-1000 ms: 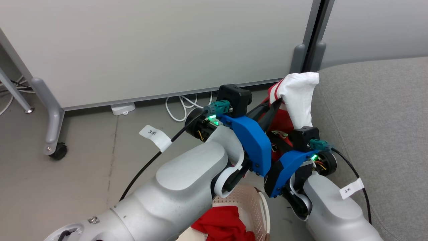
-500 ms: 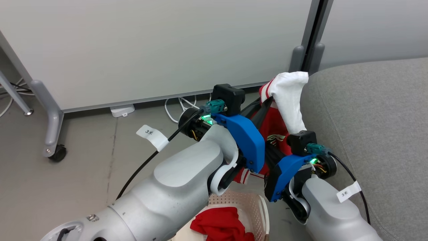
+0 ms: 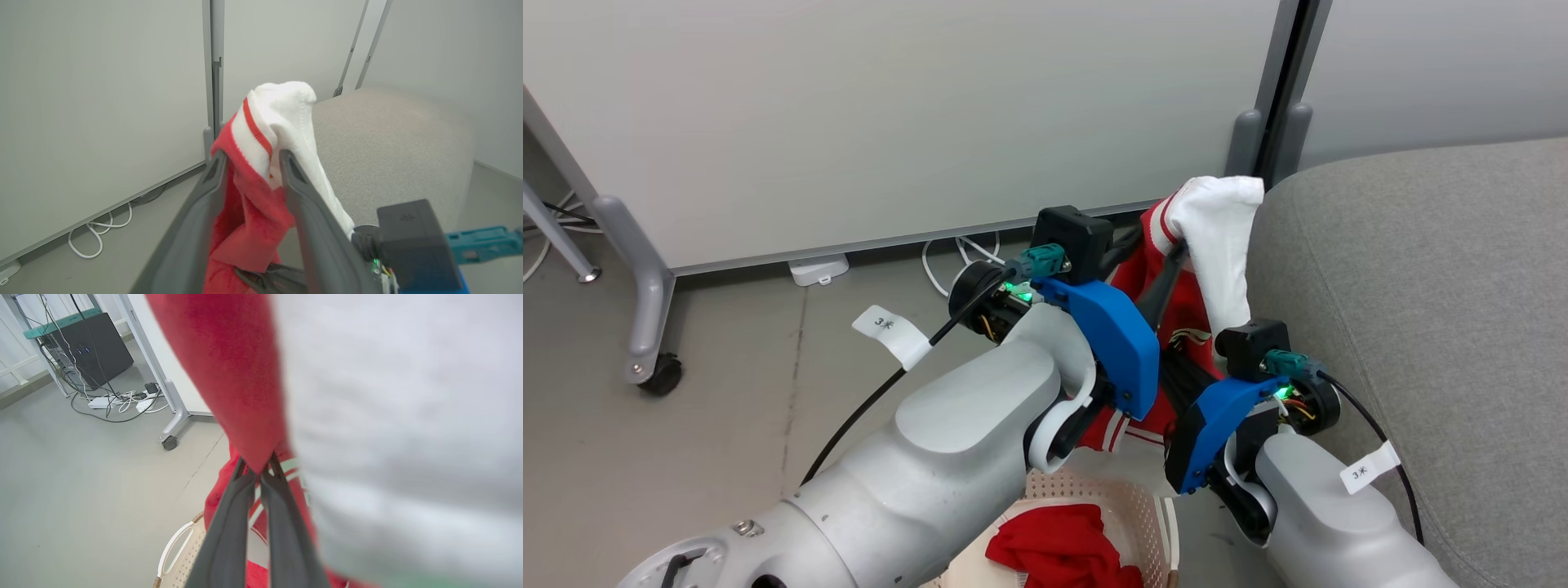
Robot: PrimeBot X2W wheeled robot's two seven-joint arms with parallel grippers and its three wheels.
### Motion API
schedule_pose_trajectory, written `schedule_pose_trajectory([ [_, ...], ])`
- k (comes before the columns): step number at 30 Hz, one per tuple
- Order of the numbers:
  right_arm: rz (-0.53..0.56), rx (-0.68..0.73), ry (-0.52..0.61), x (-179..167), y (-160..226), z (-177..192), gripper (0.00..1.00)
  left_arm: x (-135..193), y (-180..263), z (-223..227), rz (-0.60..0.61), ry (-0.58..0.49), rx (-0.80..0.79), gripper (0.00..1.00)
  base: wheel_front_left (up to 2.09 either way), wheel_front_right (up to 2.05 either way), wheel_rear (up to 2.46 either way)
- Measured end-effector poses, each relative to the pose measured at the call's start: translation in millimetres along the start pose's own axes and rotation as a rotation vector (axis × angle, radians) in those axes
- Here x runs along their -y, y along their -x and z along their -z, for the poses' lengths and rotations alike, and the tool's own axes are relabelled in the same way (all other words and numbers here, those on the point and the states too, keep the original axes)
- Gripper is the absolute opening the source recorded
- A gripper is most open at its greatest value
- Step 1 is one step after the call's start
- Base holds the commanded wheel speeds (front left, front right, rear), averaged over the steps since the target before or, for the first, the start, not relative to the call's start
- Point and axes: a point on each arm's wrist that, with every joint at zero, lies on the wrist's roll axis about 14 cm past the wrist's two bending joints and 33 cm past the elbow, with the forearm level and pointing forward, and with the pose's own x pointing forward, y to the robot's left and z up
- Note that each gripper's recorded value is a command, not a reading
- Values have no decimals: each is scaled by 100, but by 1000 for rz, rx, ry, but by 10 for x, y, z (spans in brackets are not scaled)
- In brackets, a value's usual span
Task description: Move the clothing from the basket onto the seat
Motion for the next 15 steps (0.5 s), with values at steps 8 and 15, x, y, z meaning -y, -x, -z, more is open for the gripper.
schedule_pose_trajectory([
  [8,2,3,8,17,-9,-11,0,-25,-5,-37,12,-15,53,100,0,0,0],
  [15,10,6,18,60,-19,-12,0,-233,112,139,-16,13,69,100,0,0,0],
])
